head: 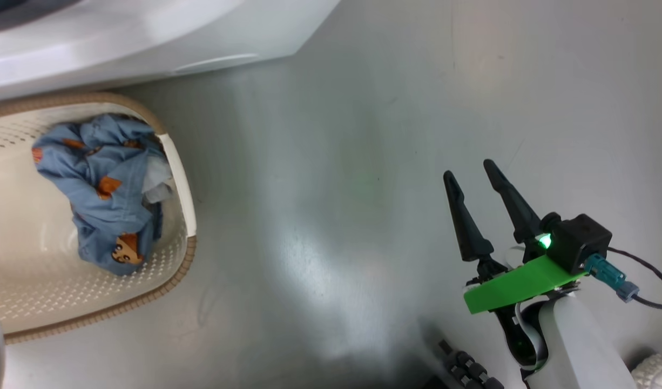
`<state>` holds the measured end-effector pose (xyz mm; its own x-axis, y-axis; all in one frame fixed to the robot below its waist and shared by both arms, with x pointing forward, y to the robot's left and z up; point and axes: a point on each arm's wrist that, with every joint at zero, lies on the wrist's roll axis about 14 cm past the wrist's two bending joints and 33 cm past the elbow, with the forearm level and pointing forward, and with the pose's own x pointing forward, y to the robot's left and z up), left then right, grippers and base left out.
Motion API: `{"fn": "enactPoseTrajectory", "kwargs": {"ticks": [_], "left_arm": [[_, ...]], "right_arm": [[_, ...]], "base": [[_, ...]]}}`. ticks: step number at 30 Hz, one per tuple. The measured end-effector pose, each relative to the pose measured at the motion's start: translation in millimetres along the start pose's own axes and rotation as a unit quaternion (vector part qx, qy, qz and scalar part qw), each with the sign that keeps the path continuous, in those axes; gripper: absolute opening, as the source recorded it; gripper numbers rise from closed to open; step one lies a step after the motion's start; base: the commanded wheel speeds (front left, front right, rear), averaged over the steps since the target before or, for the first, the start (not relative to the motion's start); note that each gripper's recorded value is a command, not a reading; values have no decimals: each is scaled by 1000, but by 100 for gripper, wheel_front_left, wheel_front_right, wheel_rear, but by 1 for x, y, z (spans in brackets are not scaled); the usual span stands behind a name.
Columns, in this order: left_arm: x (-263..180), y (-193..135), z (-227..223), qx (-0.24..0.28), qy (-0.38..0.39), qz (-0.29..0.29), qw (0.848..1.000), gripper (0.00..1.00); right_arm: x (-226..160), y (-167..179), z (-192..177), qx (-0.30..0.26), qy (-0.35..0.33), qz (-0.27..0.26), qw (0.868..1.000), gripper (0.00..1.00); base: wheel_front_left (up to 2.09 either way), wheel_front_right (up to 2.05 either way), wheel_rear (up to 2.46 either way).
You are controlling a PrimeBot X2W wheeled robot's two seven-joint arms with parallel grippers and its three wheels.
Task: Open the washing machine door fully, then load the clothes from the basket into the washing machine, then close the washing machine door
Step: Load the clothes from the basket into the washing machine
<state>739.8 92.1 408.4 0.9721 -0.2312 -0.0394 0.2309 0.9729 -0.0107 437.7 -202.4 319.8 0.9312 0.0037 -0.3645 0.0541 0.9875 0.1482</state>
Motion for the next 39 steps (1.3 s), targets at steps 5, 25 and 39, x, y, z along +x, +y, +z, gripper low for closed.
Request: {"fn": "enactPoseTrajectory", "kwargs": {"ticks": [5,25,39], "left_arm": [[11,-2,6,16,-40,-8,999,0],[9,9,-8,-5,2,13,1000,100],[-17,1,3,-28,22,21,999,100]], "right_arm": [[6,-1,-9,1,10,1,1000,100],[5,5,-7,2,10,9,1000,100],[6,14,21,3,-28,20,999,100]], "base": [[0,0,0],[0,0,0],[0,0,0]]}}
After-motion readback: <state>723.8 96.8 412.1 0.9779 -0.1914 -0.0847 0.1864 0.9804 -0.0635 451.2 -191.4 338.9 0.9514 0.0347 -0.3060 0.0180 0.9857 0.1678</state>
